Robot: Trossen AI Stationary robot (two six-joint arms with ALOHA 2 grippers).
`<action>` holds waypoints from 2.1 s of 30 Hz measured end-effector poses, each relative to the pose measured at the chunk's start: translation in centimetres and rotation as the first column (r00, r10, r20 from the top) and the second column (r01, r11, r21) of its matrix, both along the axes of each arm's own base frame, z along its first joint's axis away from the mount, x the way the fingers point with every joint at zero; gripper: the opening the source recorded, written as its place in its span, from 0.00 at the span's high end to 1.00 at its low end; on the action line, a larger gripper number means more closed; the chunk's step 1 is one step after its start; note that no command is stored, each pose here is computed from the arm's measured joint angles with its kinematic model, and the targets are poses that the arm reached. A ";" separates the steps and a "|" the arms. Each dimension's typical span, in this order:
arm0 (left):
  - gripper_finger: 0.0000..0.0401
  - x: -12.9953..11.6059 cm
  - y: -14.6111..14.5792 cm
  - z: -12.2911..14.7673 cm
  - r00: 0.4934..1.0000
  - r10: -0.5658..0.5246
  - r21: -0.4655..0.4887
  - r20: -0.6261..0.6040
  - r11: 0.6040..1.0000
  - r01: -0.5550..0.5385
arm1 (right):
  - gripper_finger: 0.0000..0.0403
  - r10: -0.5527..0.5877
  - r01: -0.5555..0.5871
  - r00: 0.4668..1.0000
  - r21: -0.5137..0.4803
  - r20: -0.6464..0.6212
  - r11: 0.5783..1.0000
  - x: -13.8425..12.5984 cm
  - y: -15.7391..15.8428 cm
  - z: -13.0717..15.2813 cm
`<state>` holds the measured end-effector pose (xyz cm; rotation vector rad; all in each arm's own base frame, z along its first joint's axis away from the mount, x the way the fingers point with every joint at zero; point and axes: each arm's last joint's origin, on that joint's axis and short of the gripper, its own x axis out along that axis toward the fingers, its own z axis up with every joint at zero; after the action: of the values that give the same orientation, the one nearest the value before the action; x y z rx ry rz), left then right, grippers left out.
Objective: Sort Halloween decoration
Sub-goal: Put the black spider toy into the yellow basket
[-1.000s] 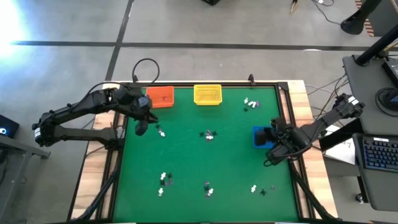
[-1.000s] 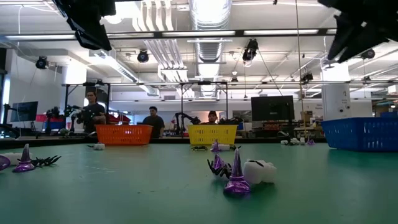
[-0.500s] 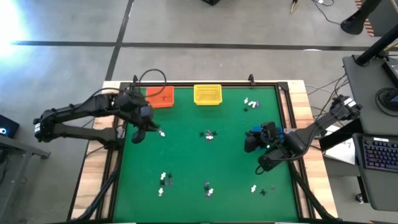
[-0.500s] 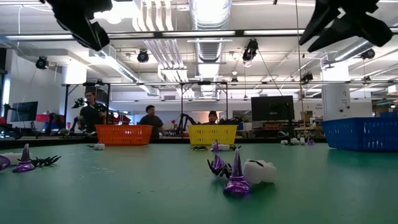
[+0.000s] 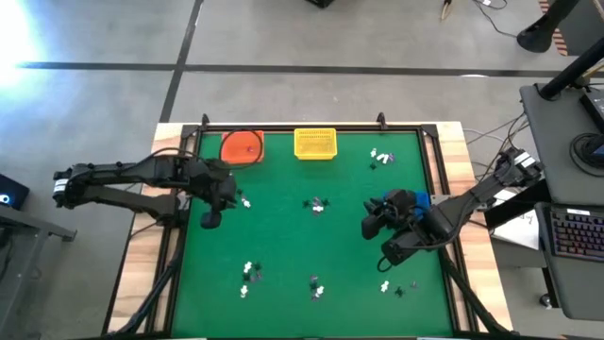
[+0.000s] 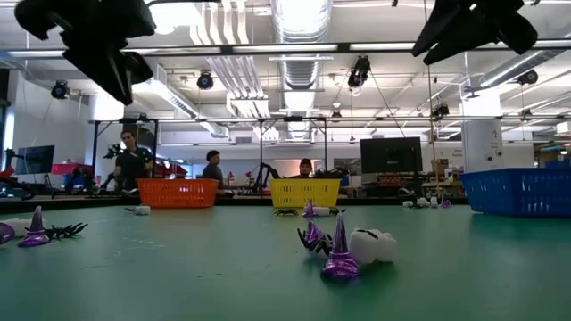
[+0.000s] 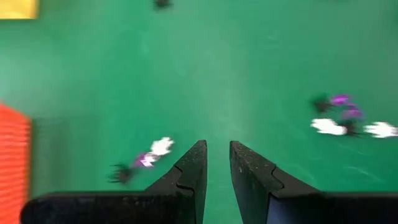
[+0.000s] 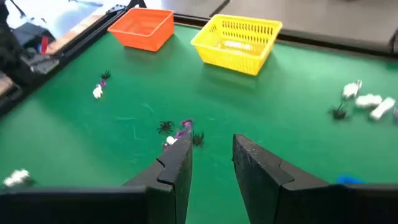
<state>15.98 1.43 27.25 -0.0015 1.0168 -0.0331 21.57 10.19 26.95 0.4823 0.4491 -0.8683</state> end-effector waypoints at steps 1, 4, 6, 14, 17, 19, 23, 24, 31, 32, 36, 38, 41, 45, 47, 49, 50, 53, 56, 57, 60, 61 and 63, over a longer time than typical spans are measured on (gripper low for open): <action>0.87 0.0 0.1 0.1 1.000 0.014 0.029 0.005 0.999 -0.014 | 0.73 0.014 -0.015 1.000 -0.018 -0.017 1.000 0.2 0.1 0.0; 0.85 0.2 0.3 0.2 0.999 0.038 0.087 0.021 0.995 -0.040 | 0.73 0.036 -0.040 0.998 -0.081 -0.060 0.996 0.6 0.3 -0.3; 0.83 0.3 0.3 0.2 0.999 0.030 0.103 0.020 0.994 -0.031 | 0.73 0.035 -0.043 0.996 -0.107 -0.076 0.993 0.9 0.4 -0.7; 0.71 1.2 0.4 0.1 0.999 -0.006 0.129 0.048 0.992 0.000 | 0.73 0.053 -0.070 0.990 -0.137 -0.129 0.988 1.3 0.6 -1.3; 0.69 1.6 0.5 -0.2 0.999 -0.044 0.153 0.031 0.987 0.039 | 0.73 0.069 -0.091 0.986 -0.152 -0.149 0.984 1.2 0.5 -1.1; 0.68 2.0 0.5 -0.4 0.999 -0.048 0.154 0.018 0.987 0.045 | 0.73 0.076 -0.102 0.984 -0.162 -0.159 0.982 1.1 0.3 -0.9; 0.68 2.7 0.6 -1.2 0.999 -0.026 0.134 -0.027 0.991 0.029 | 0.73 0.100 -0.141 0.973 -0.195 -0.208 0.971 1.1 0.0 -0.7; 0.68 2.9 0.6 -1.4 0.999 -0.019 0.129 -0.040 0.991 0.024 | 0.73 0.105 -0.152 0.969 -0.204 -0.225 0.967 1.1 -0.1 -0.7; 0.68 5.0 1.1 -3.0 0.995 0.068 0.171 -0.076 0.984 -0.054 | 0.73 0.124 -0.231 0.925 -0.274 -0.360 0.933 1.5 -1.3 -0.7; 0.68 5.4 1.2 -3.3 0.995 0.072 0.173 -0.073 0.983 -0.058 | 0.73 0.124 -0.240 0.919 -0.281 -0.375 0.929 1.6 -1.5 -0.6; 0.68 6.7 1.3 -4.4 0.994 0.065 0.178 -0.090 0.983 -0.048 | 0.73 0.124 -0.253 0.902 -0.273 -0.413 0.928 1.4 -2.4 -0.3; 0.68 7.2 1.4 -4.9 0.991 0.068 0.188 -0.112 0.981 -0.046 | 0.73 0.129 -0.260 0.888 -0.249 -0.442 0.933 1.1 -2.7 -0.2; 0.68 8.1 1.6 -5.6 0.992 0.060 0.201 -0.112 0.979 -0.036 | 0.73 0.115 -0.250 0.875 -0.236 -0.469 0.939 0.4 -3.0 -0.1; 0.69 9.1 1.9 -6.3 0.995 0.039 0.220 -0.095 0.975 -0.017 | 0.73 0.116 -0.253 0.865 -0.224 -0.488 0.941 0.0 -3.2 0.1; 0.70 9.4 2.1 -6.5 0.996 0.036 0.227 -0.087 0.974 -0.015 | 0.73 0.119 -0.262 0.858 -0.226 -0.499 0.938 -0.1 -3.4 0.2; 0.70 9.6 2.3 -6.5 0.997 0.039 0.229 -0.074 0.973 -0.021 | 0.73 0.126 -0.275 0.843 -0.219 -0.522 0.936 0.0 -3.9 0.3; 0.71 9.8 2.4 -6.5 0.998 0.040 0.231 -0.057 0.973 -0.026 | 0.73 0.126 -0.276 0.837 -0.213 -0.532 0.937 0.1 -4.1 0.3; 0.71 10.4 2.5 -6.2 0.999 0.038 0.239 0.012 0.970 -0.039 | 0.73 0.119 -0.274 0.820 -0.201 -0.559 0.941 0.3 -5.0 0.3; 0.72 11.0 2.7 -5.9 0.997 0.026 0.254 0.073 0.966 -0.044 | 0.73 0.103 -0.257 0.815 -0.197 -0.570 0.946 0.4 -5.7 0.3; 0.72 11.1 2.7 -5.8 0.996 0.023 0.258 0.090 0.965 -0.046 | 0.73 0.098 -0.253 0.814 -0.198 -0.573 0.947 0.5 -5.9 0.3; 0.72 11.3 3.1 -5.5 0.991 0.023 0.268 0.129 0.962 -0.057 | 0.73 0.097 -0.264 0.799 -0.202 -0.593 0.943 0.5 -6.2 0.3; 0.72 11.5 3.2 -5.4 0.989 0.020 0.275 0.145 0.960 -0.060 | 0.73 0.094 -0.262 0.798 -0.202 -0.595 0.944 0.5 -6.3 0.3; 0.72 11.7 3.6 -5.3 0.986 0.012 0.292 0.167 0.955 -0.061 | 0.73 0.087 -0.253 0.800 -0.202 -0.594 0.946 0.6 -6.5 0.3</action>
<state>27.67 5.01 21.92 0.2528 0.8488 0.1520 22.13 3.67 27.22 -0.0992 0.9073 -0.8753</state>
